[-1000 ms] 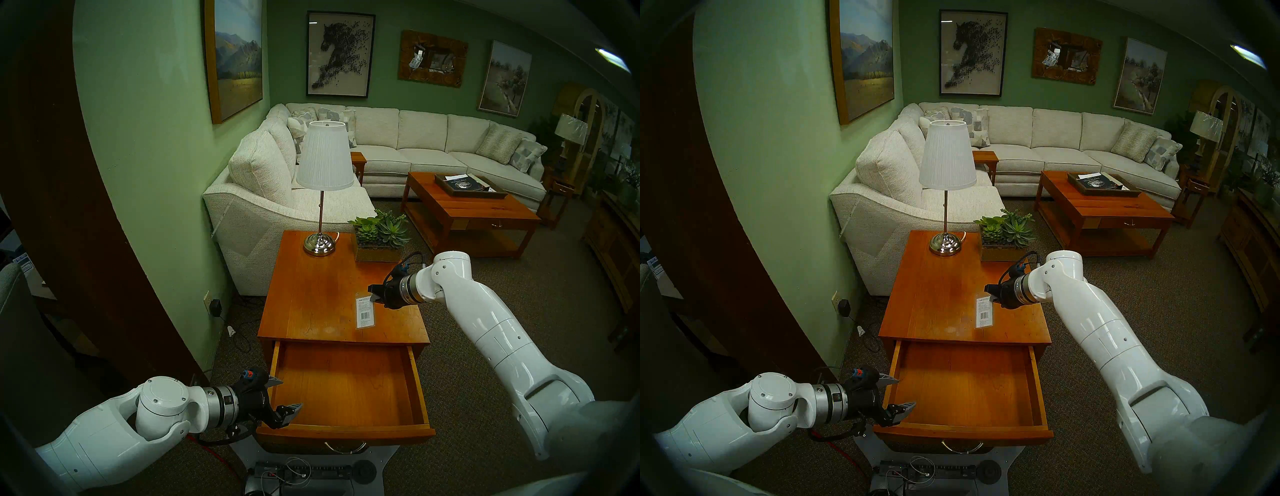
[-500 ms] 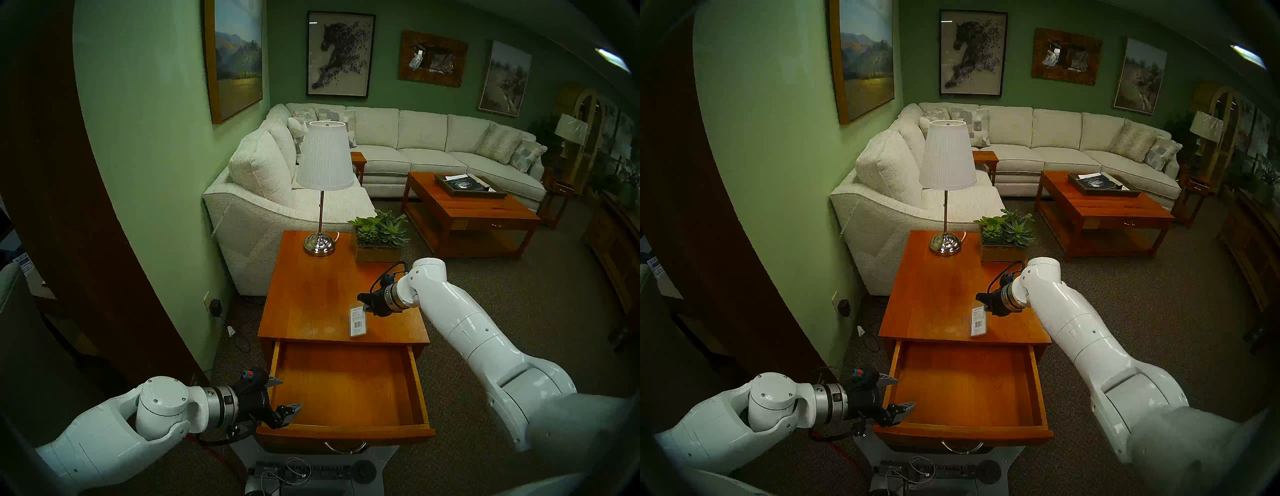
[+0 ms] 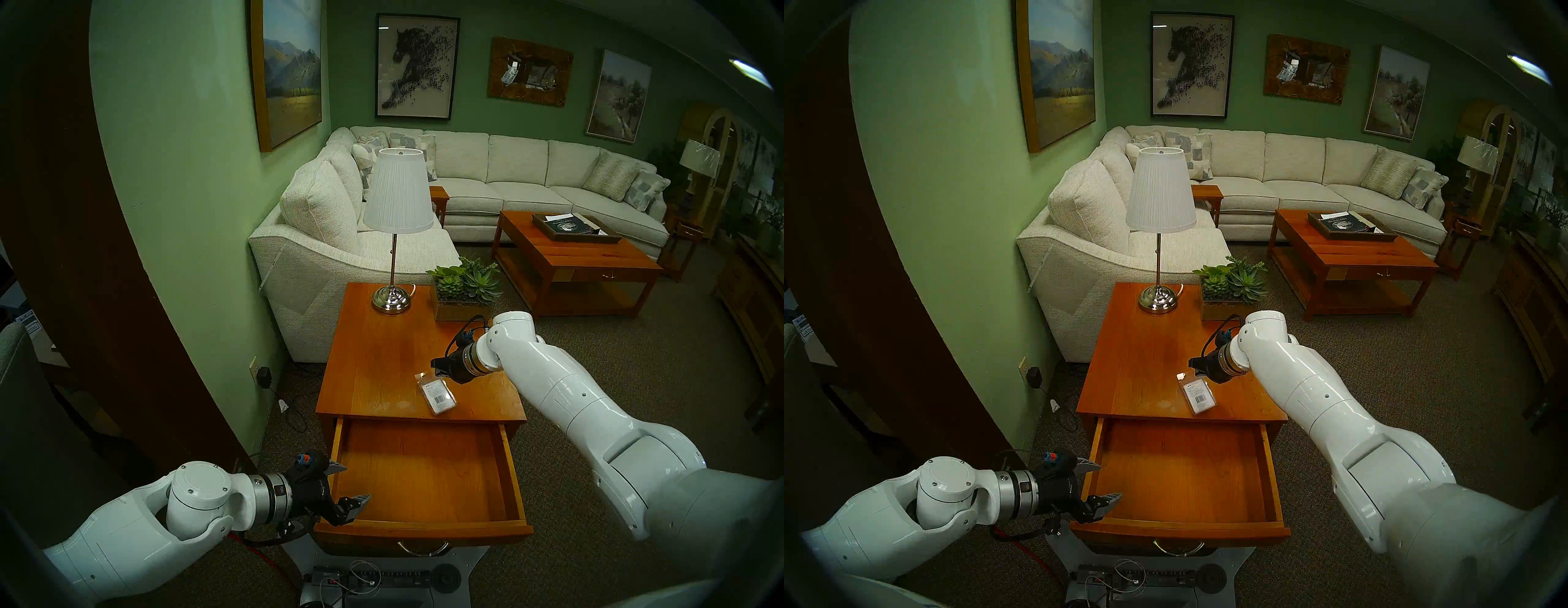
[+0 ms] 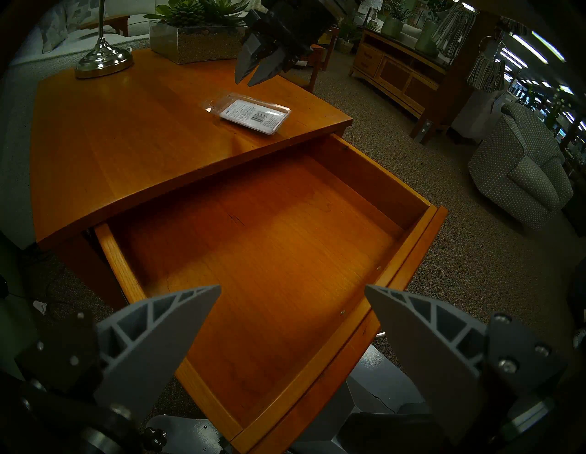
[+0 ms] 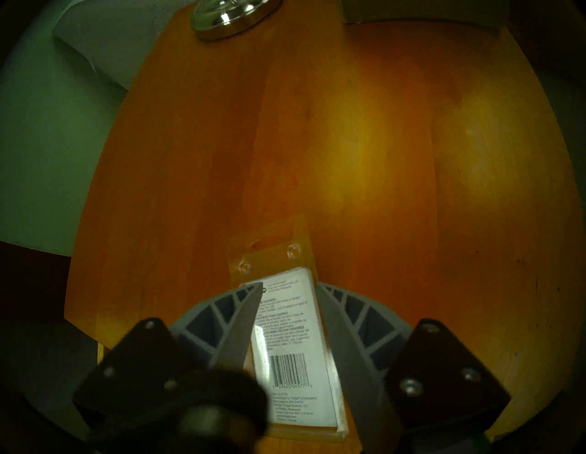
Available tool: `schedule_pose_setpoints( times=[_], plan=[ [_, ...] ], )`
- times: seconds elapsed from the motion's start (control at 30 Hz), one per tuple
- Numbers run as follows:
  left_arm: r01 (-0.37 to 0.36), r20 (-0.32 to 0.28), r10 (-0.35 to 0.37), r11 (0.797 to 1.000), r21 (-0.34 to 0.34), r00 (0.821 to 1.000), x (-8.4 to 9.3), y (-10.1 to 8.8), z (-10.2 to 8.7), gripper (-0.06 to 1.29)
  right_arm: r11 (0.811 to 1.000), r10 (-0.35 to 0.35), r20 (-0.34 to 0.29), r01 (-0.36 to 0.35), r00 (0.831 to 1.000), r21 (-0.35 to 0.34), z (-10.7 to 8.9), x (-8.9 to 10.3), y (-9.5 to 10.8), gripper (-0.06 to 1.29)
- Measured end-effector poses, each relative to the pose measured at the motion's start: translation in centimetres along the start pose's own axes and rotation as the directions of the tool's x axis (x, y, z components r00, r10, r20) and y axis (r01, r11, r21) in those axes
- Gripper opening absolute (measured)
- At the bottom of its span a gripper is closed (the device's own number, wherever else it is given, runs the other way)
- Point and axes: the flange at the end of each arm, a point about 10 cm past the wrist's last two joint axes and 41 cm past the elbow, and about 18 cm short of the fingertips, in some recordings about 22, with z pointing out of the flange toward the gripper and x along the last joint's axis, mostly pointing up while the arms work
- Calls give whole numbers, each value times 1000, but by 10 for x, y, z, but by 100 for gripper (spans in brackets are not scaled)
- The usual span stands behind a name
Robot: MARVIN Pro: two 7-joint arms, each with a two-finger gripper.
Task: Open the drawer, take out the contents and close the drawer
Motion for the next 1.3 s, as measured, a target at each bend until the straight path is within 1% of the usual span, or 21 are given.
schedule_pose_setpoints(
  times=[0.07, 0.23, 0.27, 0.43, 0.57, 0.77, 0.8, 0.87, 0.9, 1.27, 1.3],
  plan=[
    [0, 0, 0, 1000, 0, 1000, 0, 0, 0, 123, 1000, -27, -12, 27, 1000, 12, -5, 3, -4, 54],
    [0, 0, 0, 1000, 0, 1000, 0, 0, 0, 123, 997, -70, -21, 70, 997, 29, -16, 7, -7, 46],
    [0, 0, 0, 1000, 0, 1000, 0, 0, 0, 123, 996, -83, -22, 84, 996, 36, -20, 7, -8, 44],
    [0, 0, 0, 1000, 0, 1000, 0, 0, 0, 123, 993, -109, -16, 109, 994, 48, -30, 6, -7, 42],
    [1, 1, -1, 1000, 1, 1000, 0, 0, 0, 123, 990, -127, -3, 127, 992, 58, -39, -3, -2, 37],
    [3, 3, -3, 1000, 2, 1000, -2, -1, 0, 123, 988, -140, 11, 139, 990, 66, -46, -19, 8, 37],
    [4, 4, -4, 1000, 2, 1000, -2, -1, 0, 123, 987, -145, 15, 144, 989, 71, -49, -24, 9, 38],
    [4, 5, -4, 1000, 2, 1000, -2, -1, 0, 123, 986, -148, 18, 147, 989, 74, -50, -27, 10, 42],
    [5, 6, -5, 1000, 3, 1000, -3, -1, 0, 123, 985, -153, 21, 151, 988, 79, -52, -32, 11, 45],
    [8, 9, -8, 1000, 4, 1000, -5, -2, 1, 123, 972, -204, 34, 198, 978, 129, -67, -60, 5, 49],
    [9, 9, -9, 1000, 4, 1000, -5, -2, 1, 123, 970, -209, 35, 203, 977, 130, -68, -62, 5, 55]
  ],
)
